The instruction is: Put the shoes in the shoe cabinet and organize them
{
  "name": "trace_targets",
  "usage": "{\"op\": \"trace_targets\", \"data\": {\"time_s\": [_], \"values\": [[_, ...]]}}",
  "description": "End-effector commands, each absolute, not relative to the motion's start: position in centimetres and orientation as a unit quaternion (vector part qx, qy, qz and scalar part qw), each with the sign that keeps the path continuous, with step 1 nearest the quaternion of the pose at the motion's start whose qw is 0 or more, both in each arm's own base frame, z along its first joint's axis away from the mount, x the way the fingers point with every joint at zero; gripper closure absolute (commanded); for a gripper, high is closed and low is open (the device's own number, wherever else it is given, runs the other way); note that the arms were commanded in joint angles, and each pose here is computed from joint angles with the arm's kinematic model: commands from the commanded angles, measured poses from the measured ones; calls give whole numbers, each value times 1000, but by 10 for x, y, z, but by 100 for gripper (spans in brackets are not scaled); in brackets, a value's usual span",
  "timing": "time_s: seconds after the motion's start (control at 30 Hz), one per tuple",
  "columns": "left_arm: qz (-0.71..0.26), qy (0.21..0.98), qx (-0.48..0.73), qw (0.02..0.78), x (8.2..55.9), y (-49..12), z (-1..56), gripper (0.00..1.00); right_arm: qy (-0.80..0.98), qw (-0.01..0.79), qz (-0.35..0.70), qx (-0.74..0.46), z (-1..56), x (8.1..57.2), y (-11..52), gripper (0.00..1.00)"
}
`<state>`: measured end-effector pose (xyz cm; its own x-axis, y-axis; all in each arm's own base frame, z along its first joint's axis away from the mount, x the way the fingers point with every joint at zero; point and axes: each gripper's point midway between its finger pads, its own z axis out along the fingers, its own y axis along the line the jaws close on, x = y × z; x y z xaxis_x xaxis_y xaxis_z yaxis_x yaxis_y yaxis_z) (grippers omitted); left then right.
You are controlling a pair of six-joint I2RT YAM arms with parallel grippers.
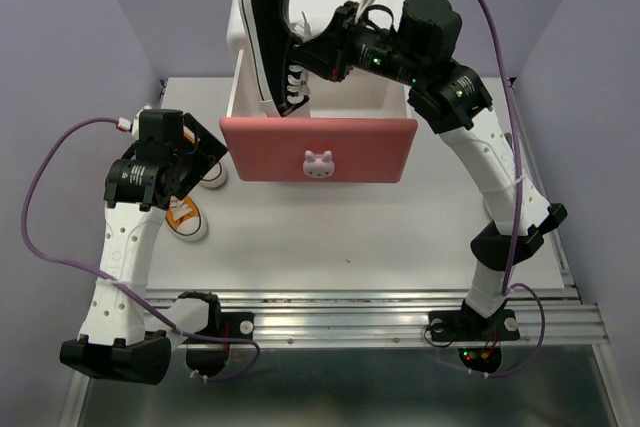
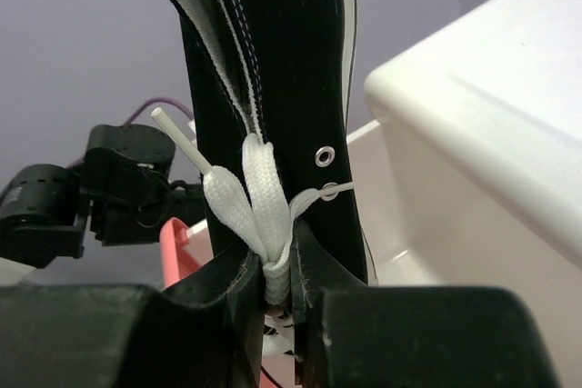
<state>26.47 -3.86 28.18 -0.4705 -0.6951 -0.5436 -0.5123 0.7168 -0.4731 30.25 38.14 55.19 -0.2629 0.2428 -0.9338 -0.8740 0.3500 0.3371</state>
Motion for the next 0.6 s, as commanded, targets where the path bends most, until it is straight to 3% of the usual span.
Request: {"op": "trace_targets", "data": {"time_s": [0.0,0.57], "values": [[-124,844,-353,383,262,-36,284,1,571,591,496,-282,579,290,372,99],[-119,849,-353,374,256,-36,273,1,617,543,466,-326,532,292,379,99]]}}
